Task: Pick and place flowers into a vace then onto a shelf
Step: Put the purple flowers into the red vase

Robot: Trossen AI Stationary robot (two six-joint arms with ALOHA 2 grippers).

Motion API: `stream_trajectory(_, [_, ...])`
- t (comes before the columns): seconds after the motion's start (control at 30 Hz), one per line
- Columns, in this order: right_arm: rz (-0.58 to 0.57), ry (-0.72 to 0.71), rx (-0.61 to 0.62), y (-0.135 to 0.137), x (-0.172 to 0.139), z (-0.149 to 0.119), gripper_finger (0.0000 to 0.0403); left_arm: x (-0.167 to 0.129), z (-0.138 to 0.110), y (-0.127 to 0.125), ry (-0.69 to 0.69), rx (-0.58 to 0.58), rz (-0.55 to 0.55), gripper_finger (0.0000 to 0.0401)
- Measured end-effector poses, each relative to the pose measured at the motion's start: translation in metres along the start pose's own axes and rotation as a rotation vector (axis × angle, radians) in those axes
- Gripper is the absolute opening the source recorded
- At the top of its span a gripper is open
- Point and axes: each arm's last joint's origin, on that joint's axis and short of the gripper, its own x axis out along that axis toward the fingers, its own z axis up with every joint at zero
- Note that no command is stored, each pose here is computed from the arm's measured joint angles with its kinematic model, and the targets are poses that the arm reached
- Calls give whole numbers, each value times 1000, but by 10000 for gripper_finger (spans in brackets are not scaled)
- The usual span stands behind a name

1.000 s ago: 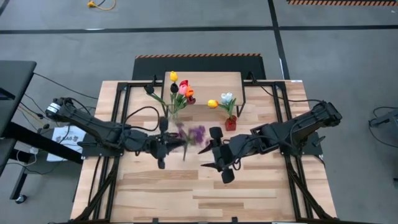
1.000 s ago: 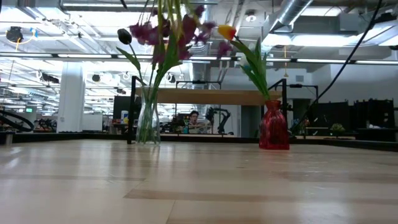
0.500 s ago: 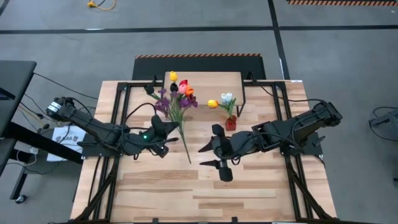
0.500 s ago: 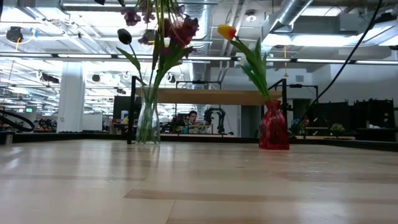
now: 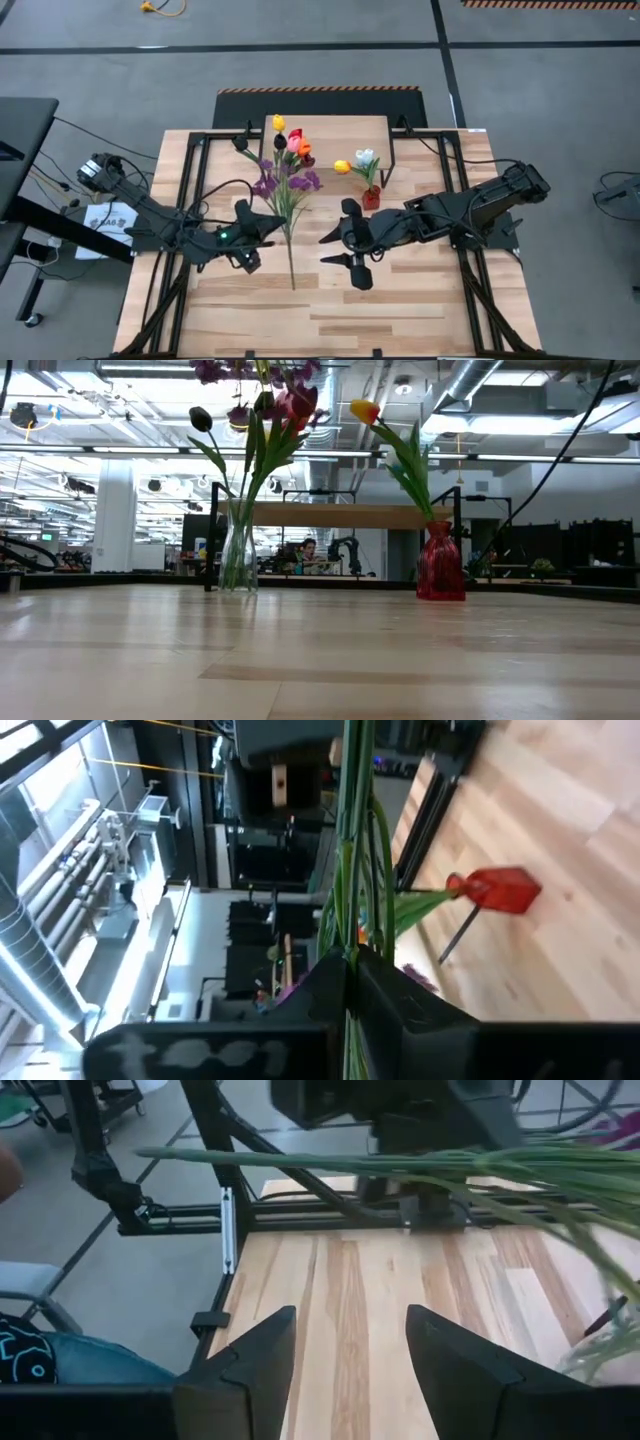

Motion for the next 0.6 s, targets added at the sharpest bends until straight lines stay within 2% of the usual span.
stream_trajectory(0.17, [12,8,0,0,0,-1,183,-11,9,-3,-55,-56,-12,1])
stream_trajectory(0.3, [23,9,8,1,0,-1,185,-21,15,-5,-100,-57,-21,1])
stream_trajectory(0.43, [27,-3,30,1,0,1,184,-28,18,-7,-99,68,-9,0])
stream_trajectory(0.6, [64,-38,76,5,0,4,187,-28,18,-6,-76,321,9,0])
